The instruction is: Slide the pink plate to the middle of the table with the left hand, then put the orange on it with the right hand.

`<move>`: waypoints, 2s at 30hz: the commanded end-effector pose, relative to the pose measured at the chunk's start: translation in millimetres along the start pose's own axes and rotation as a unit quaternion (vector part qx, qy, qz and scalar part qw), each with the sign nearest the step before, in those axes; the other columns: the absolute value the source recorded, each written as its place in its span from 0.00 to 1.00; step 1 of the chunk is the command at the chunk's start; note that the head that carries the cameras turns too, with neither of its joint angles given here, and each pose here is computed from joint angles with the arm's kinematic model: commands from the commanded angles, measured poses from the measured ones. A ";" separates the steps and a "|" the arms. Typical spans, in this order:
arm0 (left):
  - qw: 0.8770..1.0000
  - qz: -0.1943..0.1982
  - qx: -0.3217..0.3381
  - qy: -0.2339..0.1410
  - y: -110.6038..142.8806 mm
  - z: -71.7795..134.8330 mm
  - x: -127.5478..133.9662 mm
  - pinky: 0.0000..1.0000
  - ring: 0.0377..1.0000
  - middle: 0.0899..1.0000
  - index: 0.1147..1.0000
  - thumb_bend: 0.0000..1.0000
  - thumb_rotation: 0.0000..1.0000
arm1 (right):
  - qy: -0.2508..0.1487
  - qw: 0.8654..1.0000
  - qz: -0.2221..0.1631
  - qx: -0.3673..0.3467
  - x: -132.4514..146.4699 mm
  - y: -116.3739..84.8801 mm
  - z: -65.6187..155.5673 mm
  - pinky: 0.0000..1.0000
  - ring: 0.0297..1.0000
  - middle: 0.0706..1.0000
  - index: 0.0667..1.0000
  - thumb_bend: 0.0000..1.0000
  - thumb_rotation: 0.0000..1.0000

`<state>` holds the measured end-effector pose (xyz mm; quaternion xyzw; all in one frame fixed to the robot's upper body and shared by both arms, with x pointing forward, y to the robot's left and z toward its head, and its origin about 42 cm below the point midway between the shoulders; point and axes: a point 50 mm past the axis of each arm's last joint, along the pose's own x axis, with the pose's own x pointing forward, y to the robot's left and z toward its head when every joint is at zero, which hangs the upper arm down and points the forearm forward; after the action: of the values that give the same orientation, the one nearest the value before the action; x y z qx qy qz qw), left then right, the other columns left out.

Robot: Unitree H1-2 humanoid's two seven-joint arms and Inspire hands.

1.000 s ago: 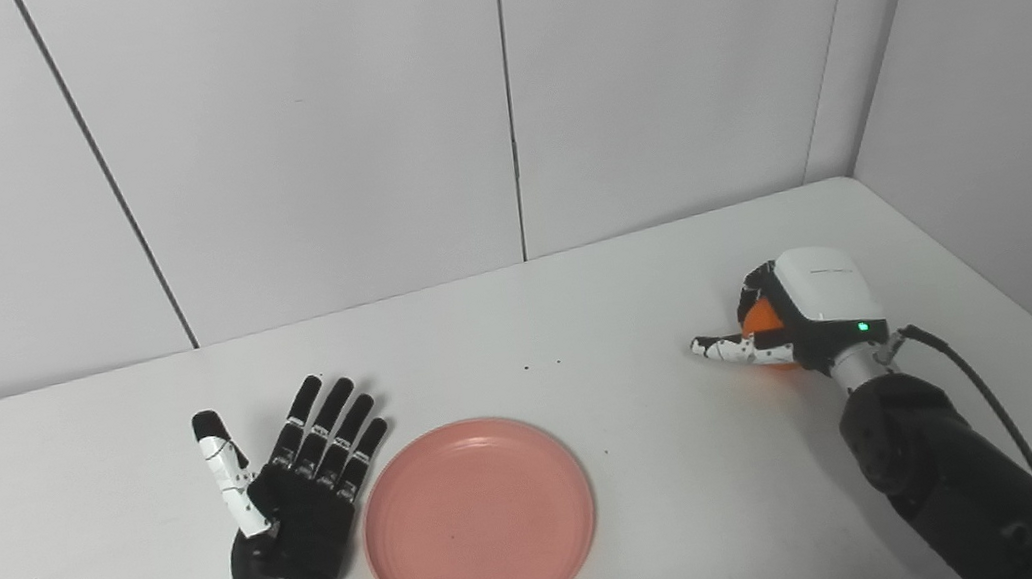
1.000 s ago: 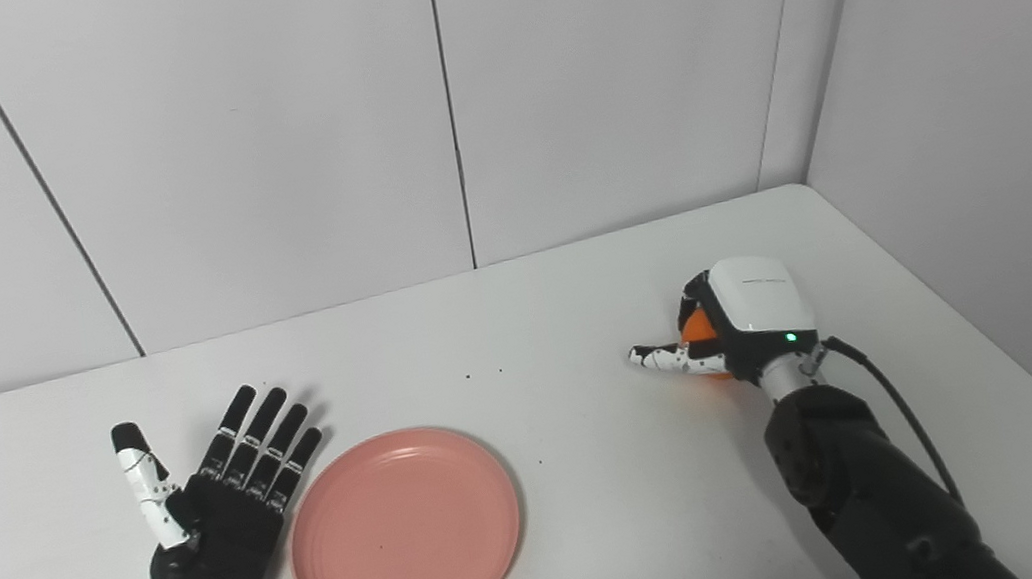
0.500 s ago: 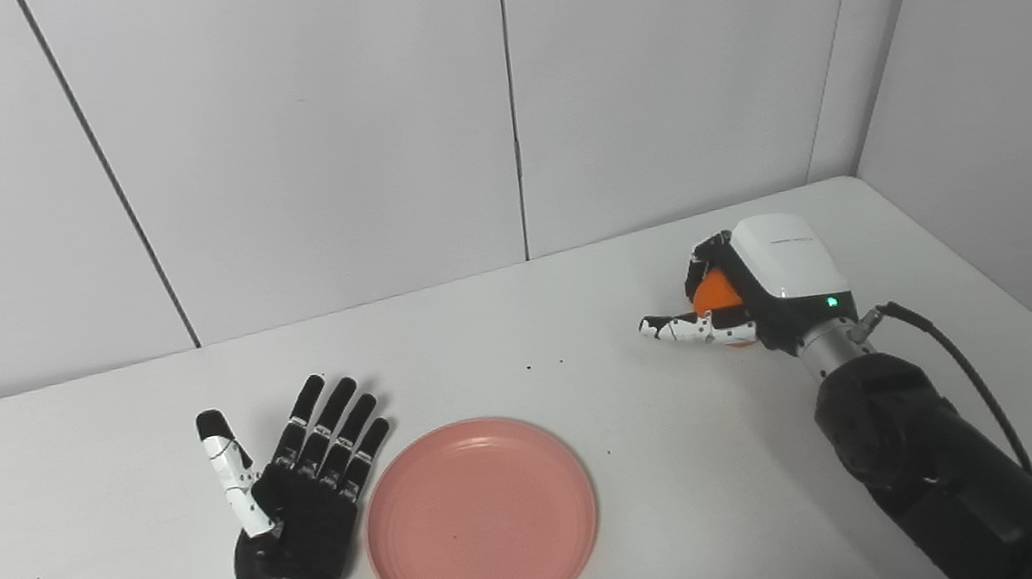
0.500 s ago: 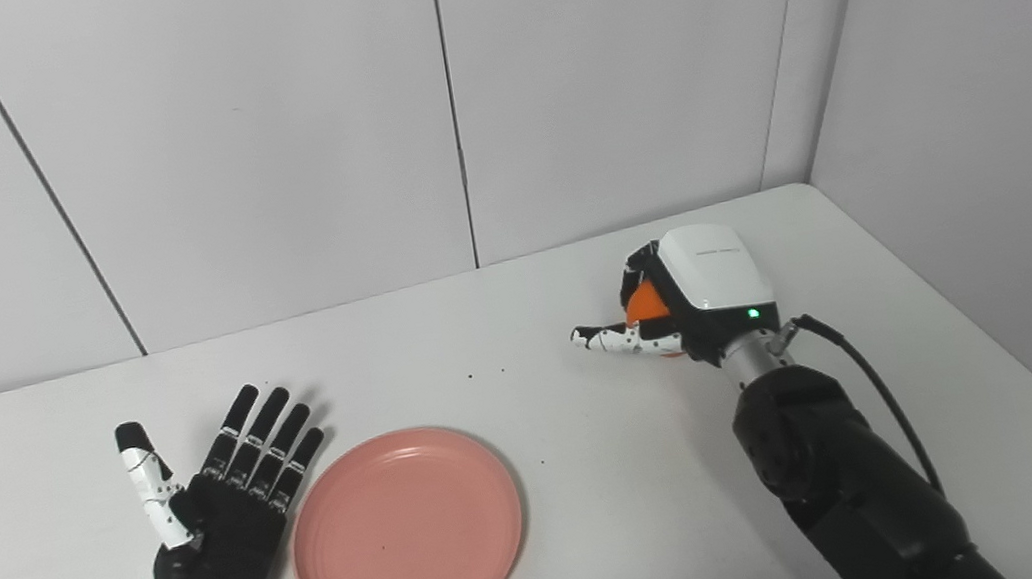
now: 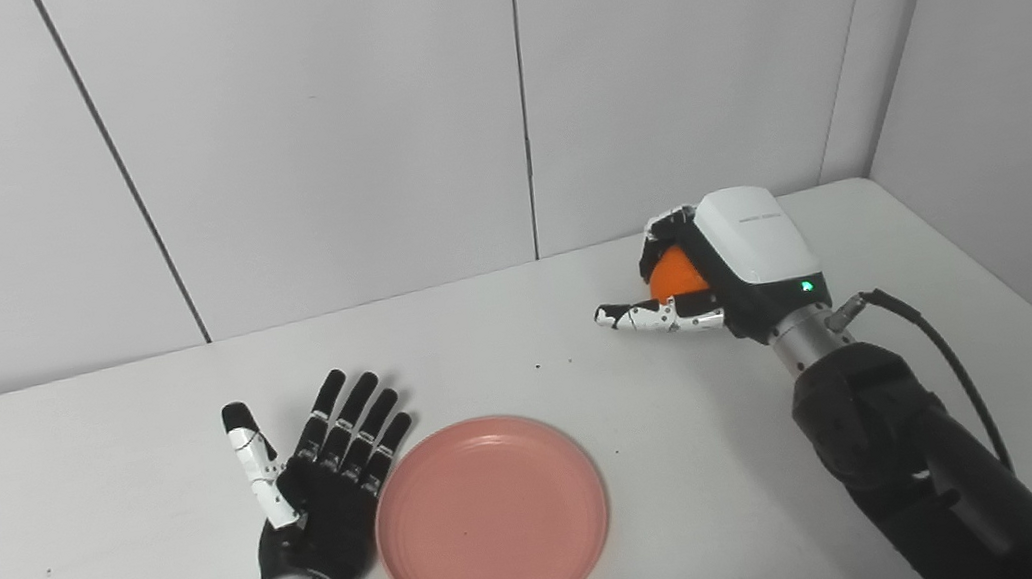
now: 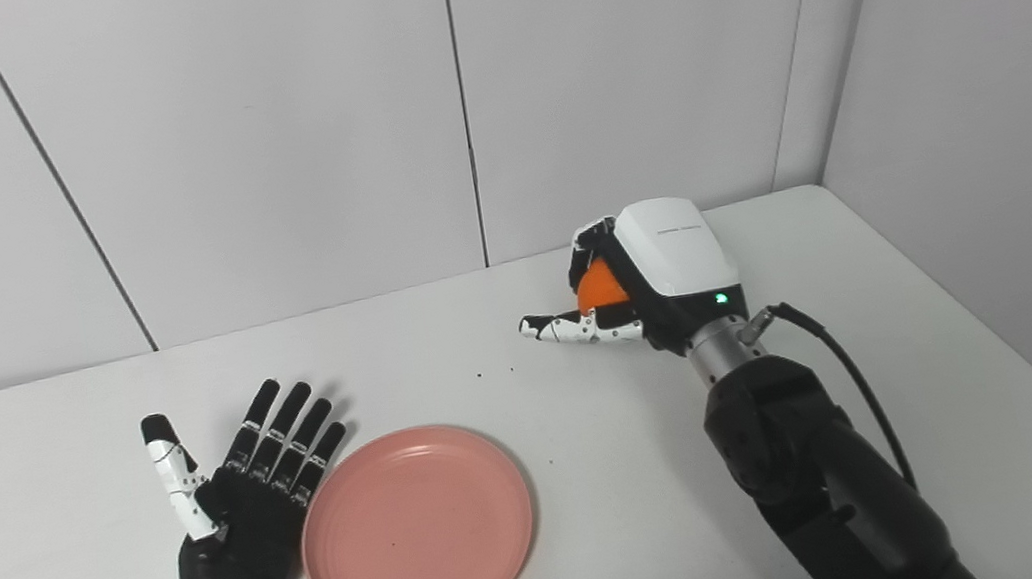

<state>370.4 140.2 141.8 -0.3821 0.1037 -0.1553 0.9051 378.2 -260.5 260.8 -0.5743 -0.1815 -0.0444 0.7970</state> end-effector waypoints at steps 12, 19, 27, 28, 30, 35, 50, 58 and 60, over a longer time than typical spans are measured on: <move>0.999 0.031 -0.001 0.023 0.2 -26.6 -2.7 0.87 0.85 0.83 0.89 0.82 0.95 | -0.100 0.994 -0.029 0.040 11.1 -7.2 58.4 0.10 0.13 0.17 0.22 0.57 0.61; 0.999 0.030 0.000 0.024 -1.4 -29.3 -2.0 0.86 0.85 0.83 0.90 0.82 0.95 | -0.122 0.991 -0.013 0.054 4.6 8.8 83.6 0.11 0.14 0.18 0.24 0.59 0.70; 0.999 0.036 0.009 0.025 -3.2 -33.5 0.6 0.84 0.83 0.81 0.89 0.84 0.95 | -0.143 0.987 0.004 0.076 -3.7 22.2 104.2 0.15 0.19 0.23 0.32 0.57 0.72; 0.999 0.038 0.012 0.025 -3.3 -33.9 0.8 0.83 0.82 0.80 0.89 0.84 0.95 | -0.145 0.986 0.006 0.078 -5.2 24.0 106.8 0.15 0.19 0.24 0.33 0.56 0.72; 0.999 0.039 0.015 0.026 -3.5 -34.4 0.9 0.81 0.82 0.80 0.89 0.85 0.95 | -0.150 0.985 0.008 0.084 -7.9 27.3 110.8 0.14 0.18 0.22 0.31 0.56 0.71; 0.999 0.040 0.014 0.026 -3.1 -35.3 1.2 0.82 0.82 0.82 0.89 0.85 0.95 | -0.160 0.983 0.010 0.091 -12.0 32.9 118.2 0.15 0.19 0.24 0.32 0.57 0.74; 0.999 0.033 0.014 0.028 -8.4 -37.2 4.7 0.84 0.85 0.86 0.93 0.85 0.98 | -0.181 0.978 0.042 0.100 -17.2 45.9 129.5 0.14 0.19 0.23 0.32 0.57 0.69; 0.999 0.035 0.018 0.027 -6.5 -33.6 4.4 0.81 0.85 0.85 0.90 0.85 0.97 | -0.173 0.978 0.070 0.097 -25.7 63.8 125.0 0.14 0.18 0.23 0.31 0.58 0.69; 0.999 0.033 0.021 0.027 -6.3 -32.9 4.4 0.81 0.85 0.84 0.90 0.85 0.98 | -0.171 0.977 0.077 0.097 -28.1 67.3 123.9 0.15 0.19 0.24 0.33 0.58 0.69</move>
<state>368.2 115.5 139.0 -0.3647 0.0937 -0.1511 0.9140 339.9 -130.7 210.3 -0.5116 -0.2308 0.1362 0.8164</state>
